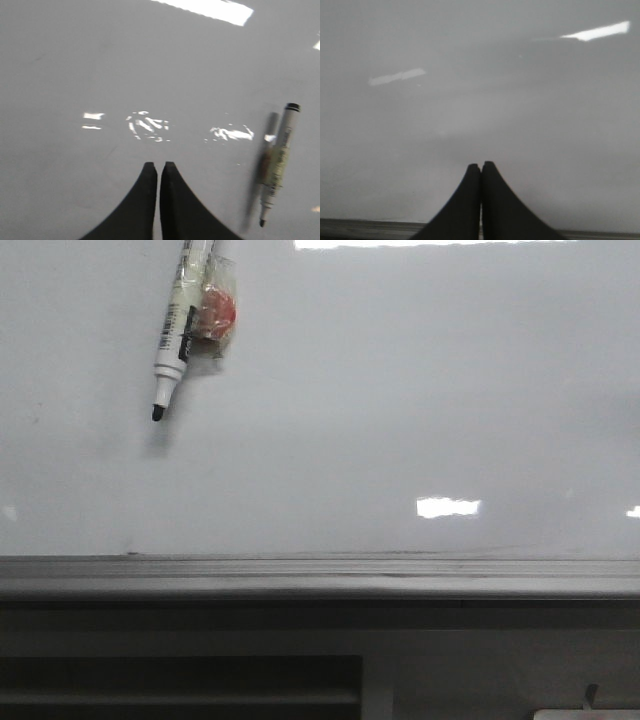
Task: Write number 2 on whiteboard
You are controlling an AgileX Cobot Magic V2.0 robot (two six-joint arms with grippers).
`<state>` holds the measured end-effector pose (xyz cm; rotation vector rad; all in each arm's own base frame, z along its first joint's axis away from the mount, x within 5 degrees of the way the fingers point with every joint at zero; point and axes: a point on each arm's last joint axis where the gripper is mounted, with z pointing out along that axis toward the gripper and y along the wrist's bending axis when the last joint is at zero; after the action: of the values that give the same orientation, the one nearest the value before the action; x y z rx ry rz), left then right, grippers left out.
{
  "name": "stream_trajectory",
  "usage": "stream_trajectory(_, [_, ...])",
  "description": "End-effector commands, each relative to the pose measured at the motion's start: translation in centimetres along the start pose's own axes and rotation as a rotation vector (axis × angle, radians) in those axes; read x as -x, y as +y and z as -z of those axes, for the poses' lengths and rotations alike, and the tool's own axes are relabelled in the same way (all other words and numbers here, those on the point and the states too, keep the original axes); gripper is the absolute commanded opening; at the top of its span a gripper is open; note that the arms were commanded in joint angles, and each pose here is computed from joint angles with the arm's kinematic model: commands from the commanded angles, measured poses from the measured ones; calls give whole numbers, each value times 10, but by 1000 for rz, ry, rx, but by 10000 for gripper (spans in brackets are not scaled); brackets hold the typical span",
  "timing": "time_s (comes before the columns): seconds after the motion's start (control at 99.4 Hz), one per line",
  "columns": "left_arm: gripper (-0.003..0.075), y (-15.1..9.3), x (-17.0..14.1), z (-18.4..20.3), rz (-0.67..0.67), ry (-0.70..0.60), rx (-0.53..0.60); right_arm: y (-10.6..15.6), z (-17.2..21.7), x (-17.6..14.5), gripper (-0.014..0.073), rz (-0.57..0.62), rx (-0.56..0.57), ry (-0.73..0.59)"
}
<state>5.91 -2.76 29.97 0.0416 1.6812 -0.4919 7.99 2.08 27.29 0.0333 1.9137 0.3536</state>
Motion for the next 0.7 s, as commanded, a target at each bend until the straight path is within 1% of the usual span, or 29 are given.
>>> stream_trajectory(0.0, [-19,-9,18,-6,-50,-13,-75,5,-1,22,-33,34,13,-38])
stream_trajectory(0.03, [-19,-10,19,-10,-58,5,-94,6,-2,24,-11,45,24,-29])
stream_trajectory(0.05, [-17,-11,18,-11,-58,17,-109,7,-2,24,13,49,30,-28])
stream_trajectory(0.07, [-10,-12,18,-14,-54,27,-120,8,-2,25,57,52,33,-24])
stream_trajectory(0.081, [-10,-12,17,-15,-54,34,-125,8,-2,25,57,52,36,-21])
stream_trajectory(0.121, [20,-14,16,-19,-44,56,-151,9,-1,27,144,55,42,-23])
stream_trajectory(0.131, [27,-15,16,-21,-40,62,-153,9,-1,26,177,54,45,-22])
stream_trajectory(0.151, [52,-16,15,-24,-32,75,-165,9,-1,26,212,52,46,-22])
stream_trajectory(0.201, [122,-18,13,-30,-2,97,-188,10,-1,27,349,49,49,-24])
stream_trajectory(0.252, [218,-20,13,-36,19,105,-203,10,-1,27,433,39,54,-25])
stream_trajectory(0.272, [243,-21,12,-38,27,111,-209,10,-1,27,453,33,56,-25])
stream_trajectory(0.322, [333,-23,12,-44,43,109,-214,10,-1,27,468,29,59,-26])
stream_trajectory(0.382, [395,-27,12,-52,41,117,-228,11,-1,27,468,26,60,-26])
stream_trajectory(0.543, [398,-44,15,-73,-15,163,-289,11,-1,27,468,9,68,-30])
stream_trajectory(0.694, [398,-58,14,-102,-37,181,-282,11,-1,27,468,5,70,-30])
